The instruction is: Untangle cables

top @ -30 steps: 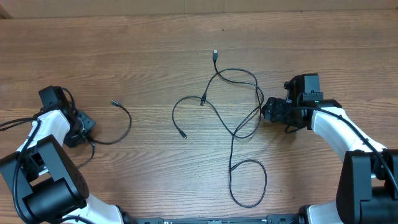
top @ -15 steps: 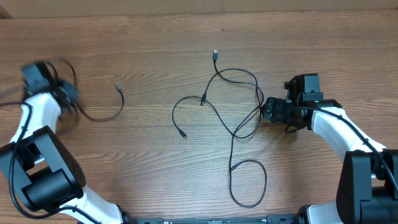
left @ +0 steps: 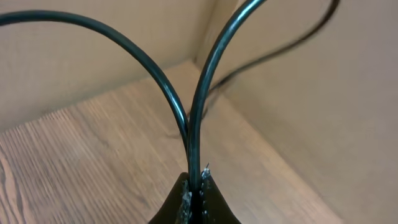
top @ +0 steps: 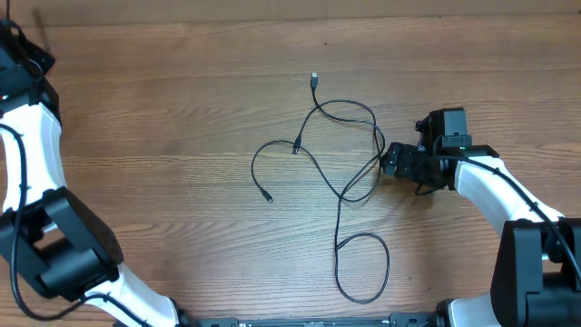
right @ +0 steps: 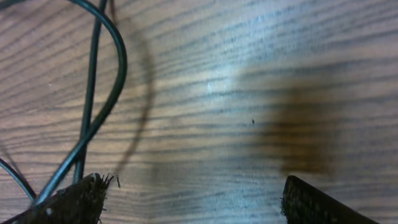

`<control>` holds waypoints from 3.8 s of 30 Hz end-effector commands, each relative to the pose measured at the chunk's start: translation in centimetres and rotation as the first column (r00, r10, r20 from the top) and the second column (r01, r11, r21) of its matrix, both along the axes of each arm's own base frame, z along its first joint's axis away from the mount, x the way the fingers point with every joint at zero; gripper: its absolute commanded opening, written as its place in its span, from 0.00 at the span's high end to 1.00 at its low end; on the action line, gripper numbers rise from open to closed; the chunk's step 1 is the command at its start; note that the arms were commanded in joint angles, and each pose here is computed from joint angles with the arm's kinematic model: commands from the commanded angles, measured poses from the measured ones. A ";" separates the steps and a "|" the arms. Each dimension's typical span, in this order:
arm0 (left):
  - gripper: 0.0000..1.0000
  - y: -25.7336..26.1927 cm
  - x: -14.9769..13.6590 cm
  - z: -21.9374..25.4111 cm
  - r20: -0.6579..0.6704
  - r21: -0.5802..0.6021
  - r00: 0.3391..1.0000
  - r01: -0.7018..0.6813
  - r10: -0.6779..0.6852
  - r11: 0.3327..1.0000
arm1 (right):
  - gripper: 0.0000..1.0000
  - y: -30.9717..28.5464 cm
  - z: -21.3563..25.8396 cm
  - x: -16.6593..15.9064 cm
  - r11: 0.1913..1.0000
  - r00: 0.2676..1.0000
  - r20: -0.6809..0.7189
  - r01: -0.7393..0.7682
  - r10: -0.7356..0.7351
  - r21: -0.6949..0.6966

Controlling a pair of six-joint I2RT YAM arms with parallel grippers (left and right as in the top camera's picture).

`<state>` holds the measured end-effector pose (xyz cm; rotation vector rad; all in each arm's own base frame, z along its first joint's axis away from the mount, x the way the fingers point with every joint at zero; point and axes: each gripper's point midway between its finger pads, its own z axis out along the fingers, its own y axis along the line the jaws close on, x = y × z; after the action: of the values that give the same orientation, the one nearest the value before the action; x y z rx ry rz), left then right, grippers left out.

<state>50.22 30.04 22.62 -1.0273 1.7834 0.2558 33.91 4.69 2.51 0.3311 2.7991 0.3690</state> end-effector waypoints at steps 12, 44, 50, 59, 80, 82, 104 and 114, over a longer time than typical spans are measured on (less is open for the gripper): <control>0.96 1.9 4.7 -9.3 0.034 -0.026 0.998 0.050 -0.049 0.998 | 0.11 0.3 -0.9 -3.0 1.000 0.991 -0.135 0.000 0.001 0.008; 0.00 -13.4 -4.9 14.0 0.145 -0.171 0.879 0.475 -0.455 0.863 | 0.00 1.9 -0.5 -4.0 0.994 0.985 -0.171 -0.021 0.039 0.105; 0.00 -19.6 -9.2 13.9 0.072 -0.283 0.848 0.522 -0.525 0.804 | 0.00 1.9 1.8 -2.6 0.994 0.992 -0.123 -0.025 0.038 0.105; 0.00 -29.2 -11.4 9.5 -0.047 -0.498 0.741 0.564 -0.669 0.659 | 0.00 1.9 7.3 -0.6 0.994 0.999 -0.007 -0.035 0.036 0.106; 0.05 -54.1 -12.5 -2.0 -0.252 -0.535 0.011 0.832 -0.968 0.149 | 0.00 -7.2 11.8 -2.0 0.912 0.914 0.030 0.402 -0.406 0.082; 0.09 -56.3 -13.1 -3.4 -0.290 -0.516 -0.067 0.851 -0.955 0.097 | 0.00 -8.2 12.2 -2.1 0.895 0.899 0.031 0.432 -0.437 0.110; 0.44 -65.7 -17.3 -18.4 -0.454 -0.609 -0.262 0.789 -0.852 0.081 | 0.00 -9.7 12.2 -2.5 0.864 0.874 0.010 0.480 -0.487 0.150; 0.86 -66.0 -17.3 -18.4 -0.444 -0.620 -0.218 0.775 -0.869 0.123 | 0.00 -9.6 12.2 -2.5 0.864 0.874 0.009 0.479 -0.486 0.152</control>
<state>33.00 -36.02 4.95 0.7683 2.8872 -0.4206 30.88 -4.82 13.72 1.0289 2.5529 0.4402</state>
